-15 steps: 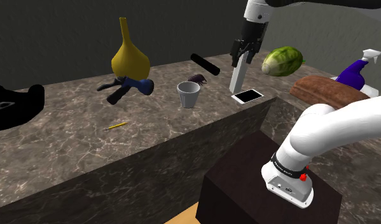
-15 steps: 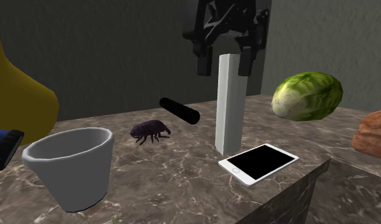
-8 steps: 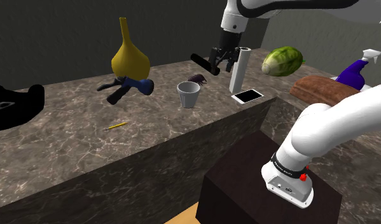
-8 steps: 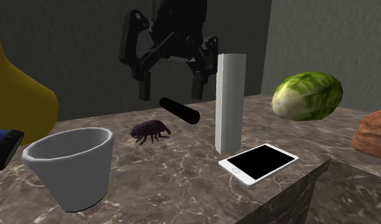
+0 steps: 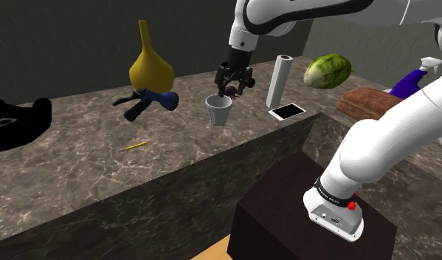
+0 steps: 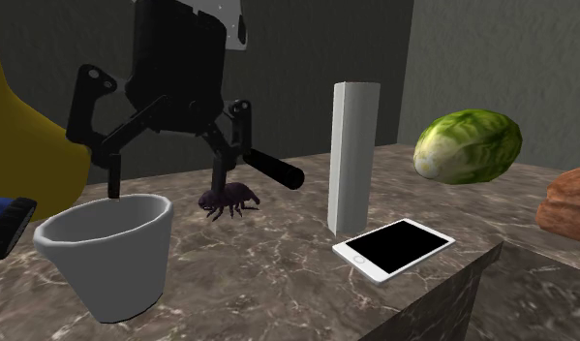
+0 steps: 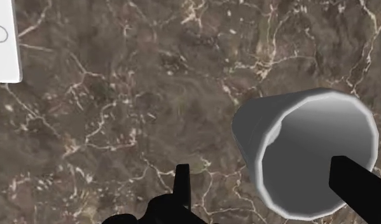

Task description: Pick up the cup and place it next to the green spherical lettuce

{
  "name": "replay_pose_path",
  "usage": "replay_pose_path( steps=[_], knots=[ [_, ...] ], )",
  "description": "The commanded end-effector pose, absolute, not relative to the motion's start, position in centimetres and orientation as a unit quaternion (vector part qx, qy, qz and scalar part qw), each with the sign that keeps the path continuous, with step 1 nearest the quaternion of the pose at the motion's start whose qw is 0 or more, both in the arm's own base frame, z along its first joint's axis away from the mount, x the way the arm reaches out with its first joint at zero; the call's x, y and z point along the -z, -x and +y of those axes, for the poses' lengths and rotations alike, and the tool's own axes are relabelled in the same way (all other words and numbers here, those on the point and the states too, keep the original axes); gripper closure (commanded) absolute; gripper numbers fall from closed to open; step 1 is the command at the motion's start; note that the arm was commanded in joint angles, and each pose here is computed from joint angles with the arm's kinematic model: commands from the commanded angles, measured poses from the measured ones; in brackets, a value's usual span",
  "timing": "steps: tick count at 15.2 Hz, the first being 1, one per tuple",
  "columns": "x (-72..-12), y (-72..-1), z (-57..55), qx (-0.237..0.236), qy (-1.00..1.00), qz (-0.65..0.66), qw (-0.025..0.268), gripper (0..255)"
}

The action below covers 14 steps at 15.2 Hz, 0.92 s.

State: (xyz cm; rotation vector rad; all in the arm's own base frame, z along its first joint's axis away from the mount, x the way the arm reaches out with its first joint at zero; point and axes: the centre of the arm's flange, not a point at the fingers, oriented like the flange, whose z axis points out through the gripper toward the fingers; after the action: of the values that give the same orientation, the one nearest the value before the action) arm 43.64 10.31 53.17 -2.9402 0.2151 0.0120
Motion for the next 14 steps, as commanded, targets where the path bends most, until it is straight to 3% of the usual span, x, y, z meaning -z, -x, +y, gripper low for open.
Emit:
replay_pose_path(
  steps=[1,14],
  knots=[
    [-52.3,-43.9,10.6,-0.005,0.992,0.073,0.099,0],
    [-49.4,-44.0,11.2,-0.005,0.992,0.073,0.099,0]
  ],
)
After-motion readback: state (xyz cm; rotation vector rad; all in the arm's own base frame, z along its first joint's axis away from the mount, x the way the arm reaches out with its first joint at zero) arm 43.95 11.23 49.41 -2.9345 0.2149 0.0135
